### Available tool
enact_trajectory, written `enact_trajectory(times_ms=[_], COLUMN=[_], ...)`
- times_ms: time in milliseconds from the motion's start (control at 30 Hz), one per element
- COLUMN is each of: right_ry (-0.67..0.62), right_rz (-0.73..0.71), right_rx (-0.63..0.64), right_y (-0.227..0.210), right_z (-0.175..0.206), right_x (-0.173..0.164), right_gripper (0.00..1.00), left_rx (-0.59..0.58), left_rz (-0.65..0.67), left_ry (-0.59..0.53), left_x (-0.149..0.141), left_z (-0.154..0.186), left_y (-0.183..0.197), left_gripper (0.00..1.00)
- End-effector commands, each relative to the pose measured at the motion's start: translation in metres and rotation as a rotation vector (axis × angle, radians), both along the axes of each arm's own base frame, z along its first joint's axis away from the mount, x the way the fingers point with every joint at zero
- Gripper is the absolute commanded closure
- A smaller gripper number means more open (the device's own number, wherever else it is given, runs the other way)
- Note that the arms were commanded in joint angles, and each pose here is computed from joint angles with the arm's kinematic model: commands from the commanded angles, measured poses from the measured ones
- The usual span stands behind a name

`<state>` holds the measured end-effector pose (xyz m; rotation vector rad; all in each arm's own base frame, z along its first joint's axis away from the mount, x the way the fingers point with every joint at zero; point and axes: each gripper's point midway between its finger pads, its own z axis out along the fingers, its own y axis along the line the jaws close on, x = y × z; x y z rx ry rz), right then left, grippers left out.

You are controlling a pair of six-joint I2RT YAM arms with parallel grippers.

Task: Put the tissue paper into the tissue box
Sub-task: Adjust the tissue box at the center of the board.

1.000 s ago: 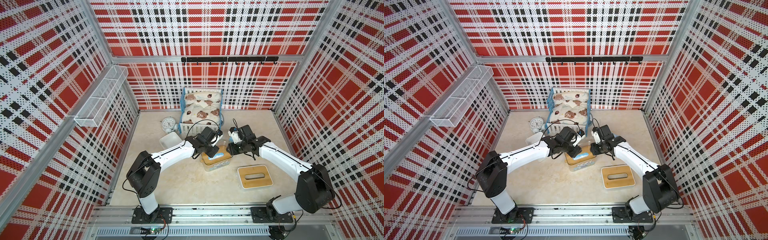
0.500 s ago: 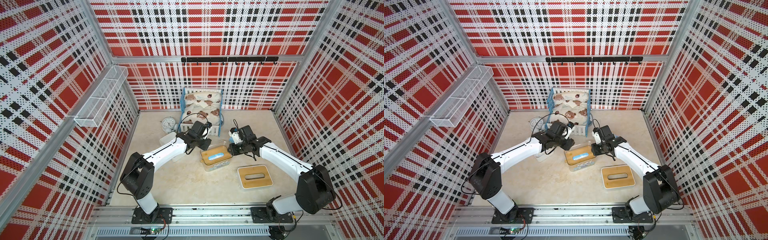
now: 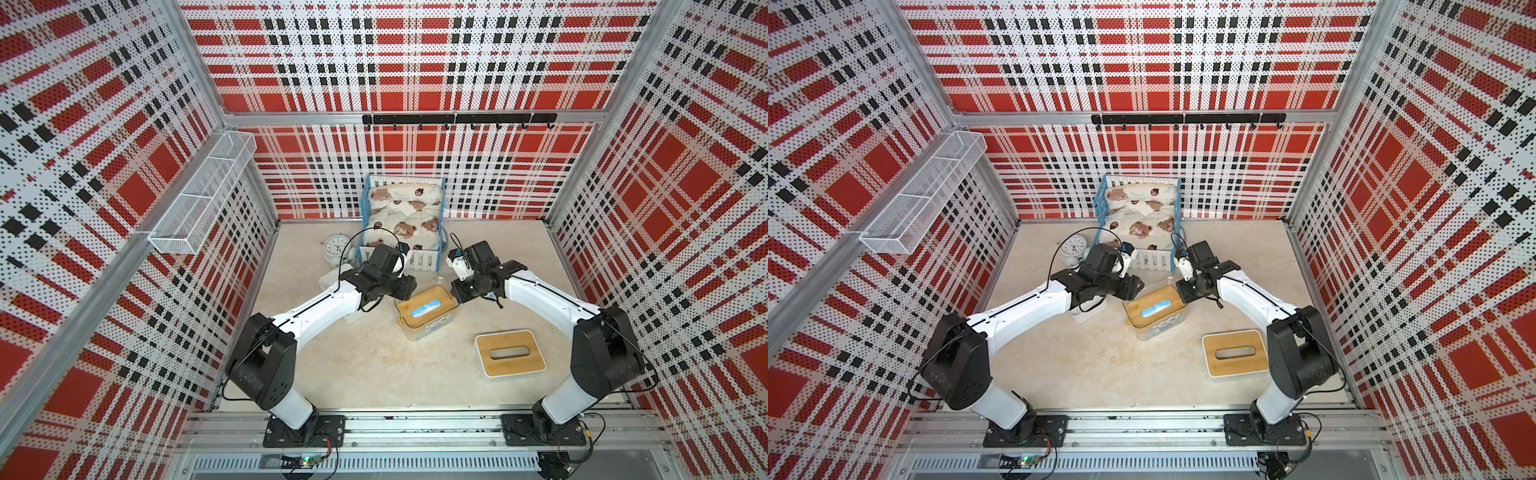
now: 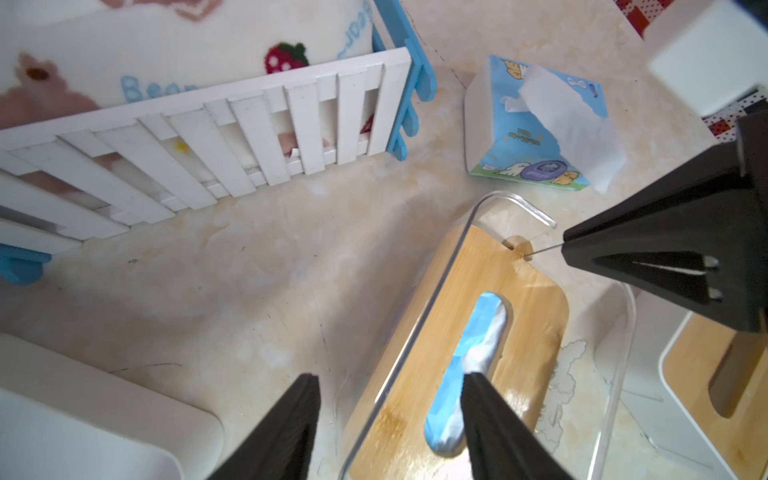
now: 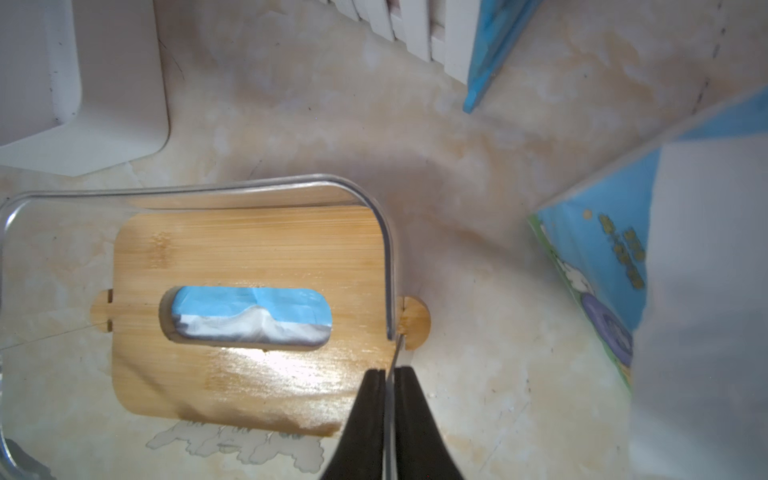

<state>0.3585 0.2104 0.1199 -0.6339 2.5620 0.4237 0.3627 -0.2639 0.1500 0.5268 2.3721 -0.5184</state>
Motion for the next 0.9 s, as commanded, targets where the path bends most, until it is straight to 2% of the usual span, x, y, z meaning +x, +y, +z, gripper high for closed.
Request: enact_trajectory(times_ms=[0,133,267,433,667,733,867], right_ry=[-0.046,-0.076,-0.058,0.004,0.108,0.123,0.181], right_rz=[0.106,0.124,0.055,-0.085,-0.289,-0.307,-0.246], right_rx=[0.054,0.090,0.077,0.082,0.076,0.121,0.289], right_y=[0.021,0.035,0.028,0.000,-0.046,-0.047,-0.019], right_z=[0.017,0.032,0.043,0.050,0.039,0.036,0.026], right_x=[0.014,0.032,0.034,0.008,-0.047,-0.056,-0.062], right_gripper=[0.81,0.75,0.68,0.58,0.46,0.43,0.40], left_rx=[-0.026,-0.033,-0.051,-0.087,-0.066,-0.079,-0.107], left_rz=[-0.009,-0.032,-0.034,-0.057,-0.031,-0.041,-0.062], left_ry=[0.061,0.127,0.151,0.189,0.206,0.186,0.167], left_x=[0.003,-0.003,-0.013,-0.039,-0.073,-0.077,-0.068], left_z=[-0.020,-0.040,-0.046,-0.050,-0.056,-0.049,-0.045], left_y=[-0.003,-0.009,-0.014,-0.031,-0.048,-0.054,-0.062], left_gripper=[0.39,0.40,0.41,0.42,0.40,0.37,0.31])
